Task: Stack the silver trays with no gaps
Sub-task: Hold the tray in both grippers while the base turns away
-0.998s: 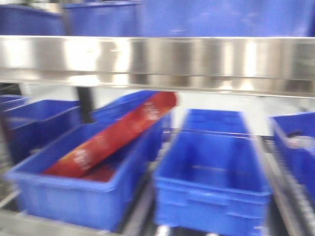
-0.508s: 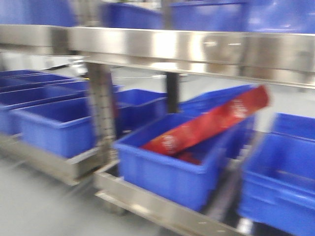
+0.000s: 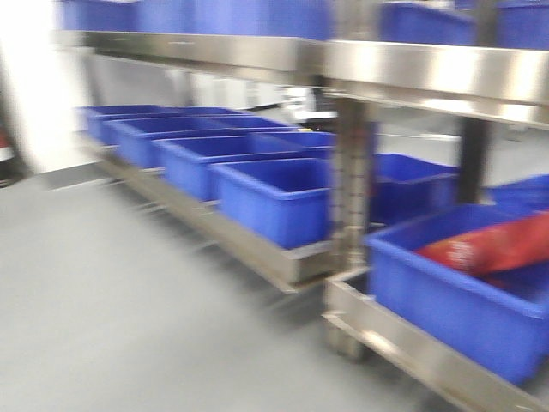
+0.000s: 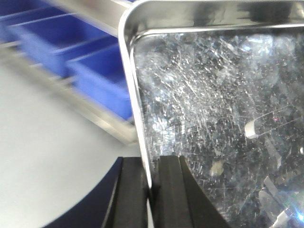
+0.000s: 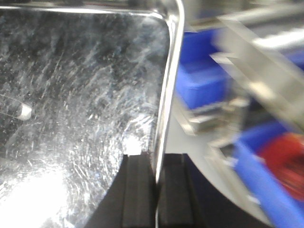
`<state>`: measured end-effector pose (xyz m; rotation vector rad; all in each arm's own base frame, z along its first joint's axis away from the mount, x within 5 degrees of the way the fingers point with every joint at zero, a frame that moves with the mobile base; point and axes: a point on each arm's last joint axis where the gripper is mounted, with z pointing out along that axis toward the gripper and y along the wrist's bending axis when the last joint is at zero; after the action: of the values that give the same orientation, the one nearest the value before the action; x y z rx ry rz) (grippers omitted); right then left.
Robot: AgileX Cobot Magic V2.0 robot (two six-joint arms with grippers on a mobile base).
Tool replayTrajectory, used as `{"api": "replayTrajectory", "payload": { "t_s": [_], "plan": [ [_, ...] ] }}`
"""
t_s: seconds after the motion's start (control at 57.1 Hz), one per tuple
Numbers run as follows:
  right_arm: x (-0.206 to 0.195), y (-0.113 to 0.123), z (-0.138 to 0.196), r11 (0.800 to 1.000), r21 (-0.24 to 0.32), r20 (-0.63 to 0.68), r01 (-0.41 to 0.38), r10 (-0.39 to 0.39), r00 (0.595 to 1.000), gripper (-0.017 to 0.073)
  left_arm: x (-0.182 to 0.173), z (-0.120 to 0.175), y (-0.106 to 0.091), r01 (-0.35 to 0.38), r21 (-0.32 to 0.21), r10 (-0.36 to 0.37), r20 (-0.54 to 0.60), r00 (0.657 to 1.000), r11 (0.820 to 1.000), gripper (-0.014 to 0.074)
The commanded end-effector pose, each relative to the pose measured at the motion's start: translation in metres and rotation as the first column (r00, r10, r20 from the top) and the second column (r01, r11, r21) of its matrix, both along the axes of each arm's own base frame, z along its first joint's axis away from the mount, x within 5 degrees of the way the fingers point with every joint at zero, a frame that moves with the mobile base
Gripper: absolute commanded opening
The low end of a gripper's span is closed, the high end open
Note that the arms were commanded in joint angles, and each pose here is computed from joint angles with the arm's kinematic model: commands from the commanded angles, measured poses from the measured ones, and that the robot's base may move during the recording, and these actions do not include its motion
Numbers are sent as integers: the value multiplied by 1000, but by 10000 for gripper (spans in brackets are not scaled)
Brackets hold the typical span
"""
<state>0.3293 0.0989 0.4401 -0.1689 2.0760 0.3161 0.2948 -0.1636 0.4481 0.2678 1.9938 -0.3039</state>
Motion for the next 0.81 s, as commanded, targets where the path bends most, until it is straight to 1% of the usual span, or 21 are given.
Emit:
{"api": "replayTrajectory", "payload": {
  "t_s": [0.0, 0.788],
  "plan": [
    [-3, -4, 12, 1000, -25, 71, 4, -3, 997, -79, -5, 11, 3, 8, 2, -8, 57, 998, 1000, -9],
    [-3, -4, 12, 1000, -25, 71, 4, -3, 997, -79, -5, 11, 3, 8, 2, -8, 57, 998, 1000, -9]
  ]
}}
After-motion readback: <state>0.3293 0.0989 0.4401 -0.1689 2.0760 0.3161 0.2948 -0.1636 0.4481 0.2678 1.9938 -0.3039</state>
